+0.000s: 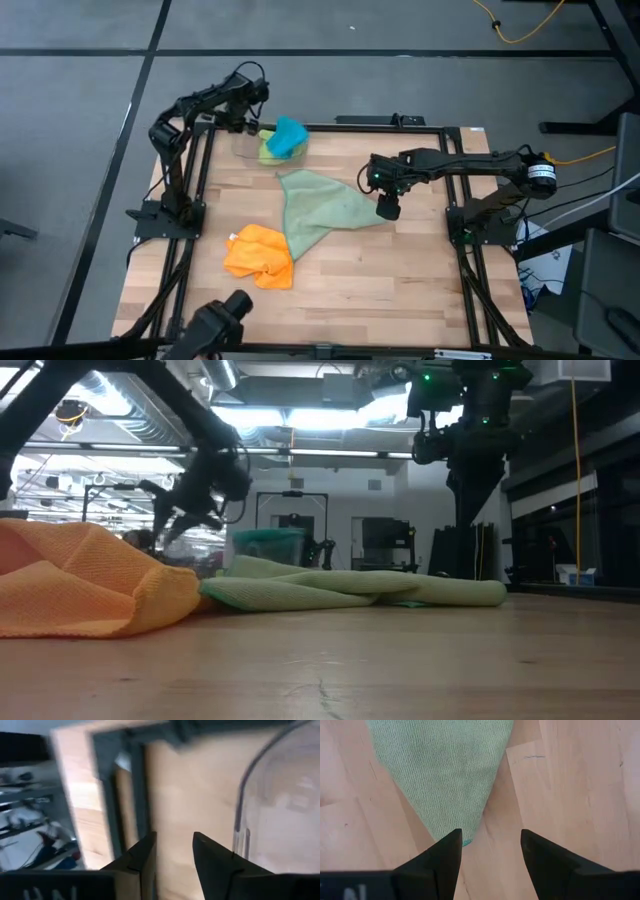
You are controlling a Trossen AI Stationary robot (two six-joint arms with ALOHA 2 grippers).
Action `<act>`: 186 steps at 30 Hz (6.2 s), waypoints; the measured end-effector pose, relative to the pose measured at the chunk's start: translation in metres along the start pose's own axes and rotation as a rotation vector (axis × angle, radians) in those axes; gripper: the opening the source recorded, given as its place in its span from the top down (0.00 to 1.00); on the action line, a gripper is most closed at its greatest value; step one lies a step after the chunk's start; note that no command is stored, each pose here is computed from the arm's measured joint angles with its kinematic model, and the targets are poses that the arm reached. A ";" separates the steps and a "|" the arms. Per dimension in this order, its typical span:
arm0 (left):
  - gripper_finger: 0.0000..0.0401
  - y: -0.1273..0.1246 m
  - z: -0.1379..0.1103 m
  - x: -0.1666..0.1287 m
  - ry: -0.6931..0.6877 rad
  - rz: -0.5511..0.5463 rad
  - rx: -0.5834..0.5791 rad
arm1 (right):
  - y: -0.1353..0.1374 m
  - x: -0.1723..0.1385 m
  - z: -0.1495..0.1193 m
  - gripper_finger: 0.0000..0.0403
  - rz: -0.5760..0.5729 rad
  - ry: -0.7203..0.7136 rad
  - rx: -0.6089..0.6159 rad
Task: Fold microfiber towels
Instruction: Adjust the transparent bin, then adjust the blue towel
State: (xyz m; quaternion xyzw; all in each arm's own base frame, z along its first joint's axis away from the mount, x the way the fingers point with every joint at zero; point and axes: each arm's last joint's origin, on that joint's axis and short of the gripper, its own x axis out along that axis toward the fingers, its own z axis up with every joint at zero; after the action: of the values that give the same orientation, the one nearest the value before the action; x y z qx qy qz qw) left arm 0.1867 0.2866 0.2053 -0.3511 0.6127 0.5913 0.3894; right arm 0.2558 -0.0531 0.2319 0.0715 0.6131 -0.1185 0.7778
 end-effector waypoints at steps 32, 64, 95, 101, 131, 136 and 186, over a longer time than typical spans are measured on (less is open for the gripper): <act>0.75 -0.044 -0.118 -0.161 -0.386 -0.627 0.738 | -0.024 0.010 0.012 0.49 -1.054 -0.388 0.264; 0.76 -0.012 -0.132 -0.160 -0.387 -0.443 1.020 | -0.089 0.027 0.146 0.49 -0.389 -0.269 -0.459; 0.76 -0.007 -0.111 -0.159 -0.452 -0.475 0.959 | -0.172 0.028 0.129 0.49 -0.054 -0.224 0.487; 0.76 -0.008 -0.110 -0.160 -0.469 -0.482 0.955 | -0.161 0.029 0.132 0.49 0.020 -0.215 0.460; 0.76 -0.008 -0.110 -0.160 -0.472 -0.482 0.954 | -0.153 0.043 0.139 0.88 -0.051 -0.186 0.429; 0.76 -0.008 -0.110 -0.160 -0.473 -0.483 0.953 | -0.153 0.035 0.144 0.96 -0.048 -0.215 0.377; 0.76 -0.003 -0.109 -0.156 -0.427 -0.465 0.949 | -0.081 0.076 0.148 0.59 -0.153 -0.141 0.226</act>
State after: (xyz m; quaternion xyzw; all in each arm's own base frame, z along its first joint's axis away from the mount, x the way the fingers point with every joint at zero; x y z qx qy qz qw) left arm 0.2529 0.1734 0.3433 -0.1363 0.6255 0.2078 0.7396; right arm 0.3891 -0.1767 0.1959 0.1031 0.5436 -0.2504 0.7944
